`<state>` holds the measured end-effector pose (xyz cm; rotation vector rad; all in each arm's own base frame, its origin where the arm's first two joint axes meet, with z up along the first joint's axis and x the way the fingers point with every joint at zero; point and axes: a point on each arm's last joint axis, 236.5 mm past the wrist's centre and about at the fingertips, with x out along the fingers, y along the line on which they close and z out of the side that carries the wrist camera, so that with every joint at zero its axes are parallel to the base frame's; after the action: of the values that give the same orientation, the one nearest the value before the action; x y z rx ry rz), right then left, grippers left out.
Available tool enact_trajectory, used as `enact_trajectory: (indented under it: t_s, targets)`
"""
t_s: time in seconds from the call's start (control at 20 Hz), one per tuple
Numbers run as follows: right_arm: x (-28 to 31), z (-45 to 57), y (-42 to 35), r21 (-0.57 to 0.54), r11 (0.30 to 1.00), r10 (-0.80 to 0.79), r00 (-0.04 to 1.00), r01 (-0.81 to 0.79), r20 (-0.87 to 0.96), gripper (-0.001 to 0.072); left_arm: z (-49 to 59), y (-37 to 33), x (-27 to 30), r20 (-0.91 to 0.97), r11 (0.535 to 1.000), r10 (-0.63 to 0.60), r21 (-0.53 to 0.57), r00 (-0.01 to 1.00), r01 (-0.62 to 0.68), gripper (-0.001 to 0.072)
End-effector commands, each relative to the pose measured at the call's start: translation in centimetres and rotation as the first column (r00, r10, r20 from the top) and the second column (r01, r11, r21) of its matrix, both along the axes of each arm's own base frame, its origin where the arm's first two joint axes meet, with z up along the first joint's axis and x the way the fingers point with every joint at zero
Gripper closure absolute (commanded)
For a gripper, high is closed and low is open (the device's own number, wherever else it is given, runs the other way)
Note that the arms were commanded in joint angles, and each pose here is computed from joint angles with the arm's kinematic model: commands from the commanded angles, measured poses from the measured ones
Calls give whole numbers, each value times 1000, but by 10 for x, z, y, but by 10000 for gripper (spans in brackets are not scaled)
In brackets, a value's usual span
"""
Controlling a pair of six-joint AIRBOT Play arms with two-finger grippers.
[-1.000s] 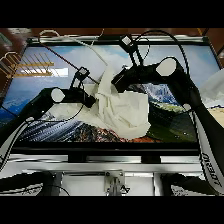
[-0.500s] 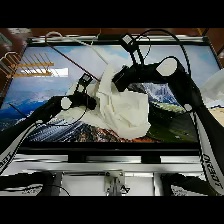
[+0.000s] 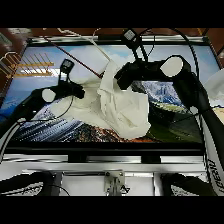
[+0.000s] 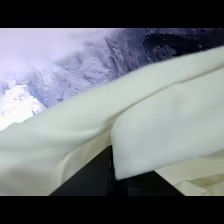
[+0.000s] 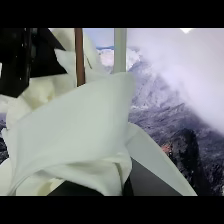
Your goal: Fold the shirts.
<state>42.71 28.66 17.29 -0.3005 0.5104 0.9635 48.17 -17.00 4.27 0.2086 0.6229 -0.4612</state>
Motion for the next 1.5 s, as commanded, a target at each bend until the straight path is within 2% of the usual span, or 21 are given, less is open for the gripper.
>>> enact_trajectory:
  t_s: [0.0, 0.15, 0.4, 0.55, 0.7, 0.9, 1.3, 1.45]
  targets:
    - [-7, 10, 3, 22, 1000, 18, 1000, -18, 2, 604, 27, 48, 7, 22, 996, 89, -17, 996, -88, 656]
    - [-15, 25, 1, 19, 999, 38, 998, -38, 45, 604, 62, 60, 23, 78, 988, 139, -83, 987, -133, 655]
    - [-19, 33, 1, 29, 999, 40, 998, -42, 57, 604, 101, 59, 35, 152, 987, 140, -104, 978, -125, 653]
    - [-14, 35, 0, 32, 999, 25, 997, -27, 71, 604, 75, 48, 25, 32, 983, 134, -135, 991, -128, 653]
    - [-8, 25, 1, 45, 999, 1, 999, -2, 32, 604, 17, 19, 9, -131, 993, 54, -99, 990, -67, 654]
    - [6, -7, 5, 32, 999, -20, 999, 21, -36, 604, -18, 8, 18, -181, 988, 81, -116, 980, -103, 654]
    - [24, -11, 3, 44, 997, -65, 998, 66, -8, 604, 37, 76, 47, -102, 981, 161, -90, 982, -170, 655]
    - [20, -4, 9, 66, 996, -55, 998, 56, -8, 604, 65, 79, 59, -57, 973, 167, -149, 984, -174, 654]
